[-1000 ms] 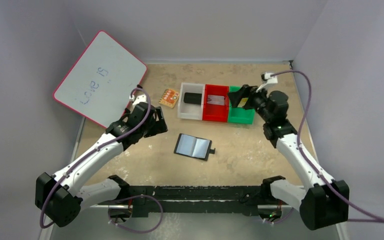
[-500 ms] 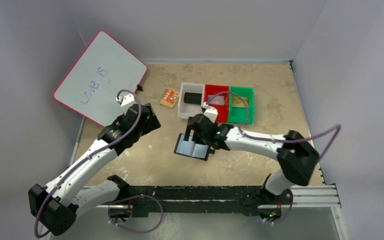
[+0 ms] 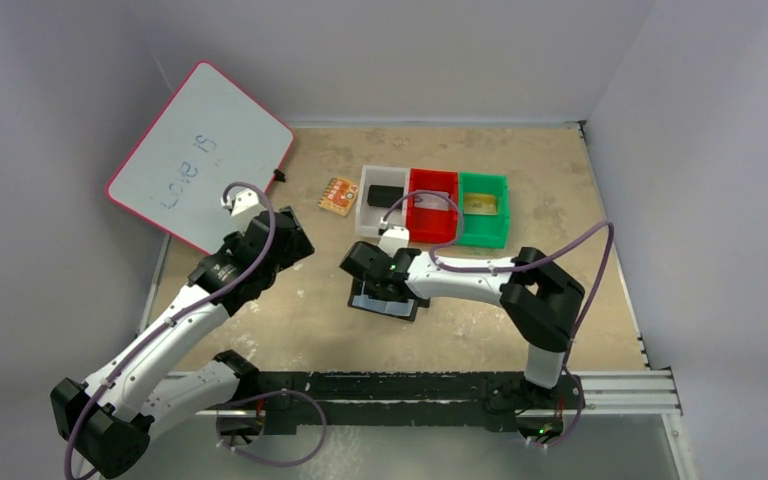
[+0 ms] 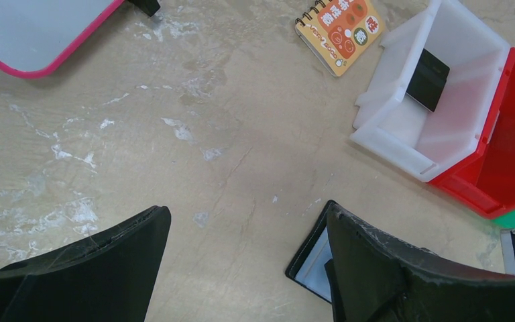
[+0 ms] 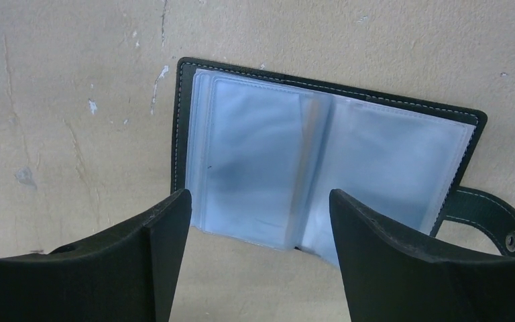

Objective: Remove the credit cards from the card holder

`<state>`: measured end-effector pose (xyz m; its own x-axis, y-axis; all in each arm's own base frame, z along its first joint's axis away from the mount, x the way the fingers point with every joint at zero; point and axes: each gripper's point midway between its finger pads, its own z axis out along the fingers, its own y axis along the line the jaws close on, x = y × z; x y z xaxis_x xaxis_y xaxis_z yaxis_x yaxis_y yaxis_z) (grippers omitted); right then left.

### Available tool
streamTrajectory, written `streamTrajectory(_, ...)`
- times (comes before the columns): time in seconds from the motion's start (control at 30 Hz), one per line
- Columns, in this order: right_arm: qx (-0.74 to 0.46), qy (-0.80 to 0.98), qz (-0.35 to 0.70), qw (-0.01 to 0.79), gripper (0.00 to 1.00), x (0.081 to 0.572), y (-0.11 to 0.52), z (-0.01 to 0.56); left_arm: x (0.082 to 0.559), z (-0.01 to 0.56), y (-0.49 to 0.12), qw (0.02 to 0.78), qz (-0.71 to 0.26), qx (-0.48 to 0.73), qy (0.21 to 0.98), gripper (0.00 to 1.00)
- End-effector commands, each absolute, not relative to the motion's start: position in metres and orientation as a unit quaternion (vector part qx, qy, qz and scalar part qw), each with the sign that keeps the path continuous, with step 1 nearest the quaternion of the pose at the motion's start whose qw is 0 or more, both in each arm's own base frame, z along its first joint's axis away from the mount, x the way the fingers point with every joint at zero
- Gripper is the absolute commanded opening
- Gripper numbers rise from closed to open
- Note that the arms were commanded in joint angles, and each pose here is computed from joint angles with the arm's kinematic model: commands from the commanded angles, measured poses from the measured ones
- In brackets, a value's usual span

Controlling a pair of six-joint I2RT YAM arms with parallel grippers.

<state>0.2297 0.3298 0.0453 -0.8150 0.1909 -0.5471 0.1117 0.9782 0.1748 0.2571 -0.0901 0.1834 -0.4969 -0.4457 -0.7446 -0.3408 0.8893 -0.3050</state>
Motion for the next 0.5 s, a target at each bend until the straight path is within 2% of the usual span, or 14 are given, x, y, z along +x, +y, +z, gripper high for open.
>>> streamTrajectory(0.0,0.07,0.951,0.076,0.292,0.77,0.233,0.338,0.047,0.262,0.196,-0.086,0.464,-0.063,-0.245,0.849,0.87)
streamTrajectory(0.2,0.053,0.955,0.076,0.281,0.77,0.239,0.346,0.037,0.261,0.196,-0.087,0.462,-0.066,-0.245,0.85,0.87)
streamTrajectory(0.27,0.054,0.956,0.062,0.281,0.73,0.241,0.341,0.033,0.26,0.195,-0.087,0.462,-0.067,-0.245,0.85,0.87)
streamTrajectory(0.37,0.056,0.956,0.05,0.283,0.6,0.241,0.334,0.032,0.26,0.194,-0.087,0.461,-0.066,-0.244,0.851,0.87)
streamTrajectory(0.47,0.051,0.956,0.061,0.283,0.55,0.237,0.331,0.033,0.26,0.194,-0.087,0.46,-0.066,-0.243,0.852,0.87)
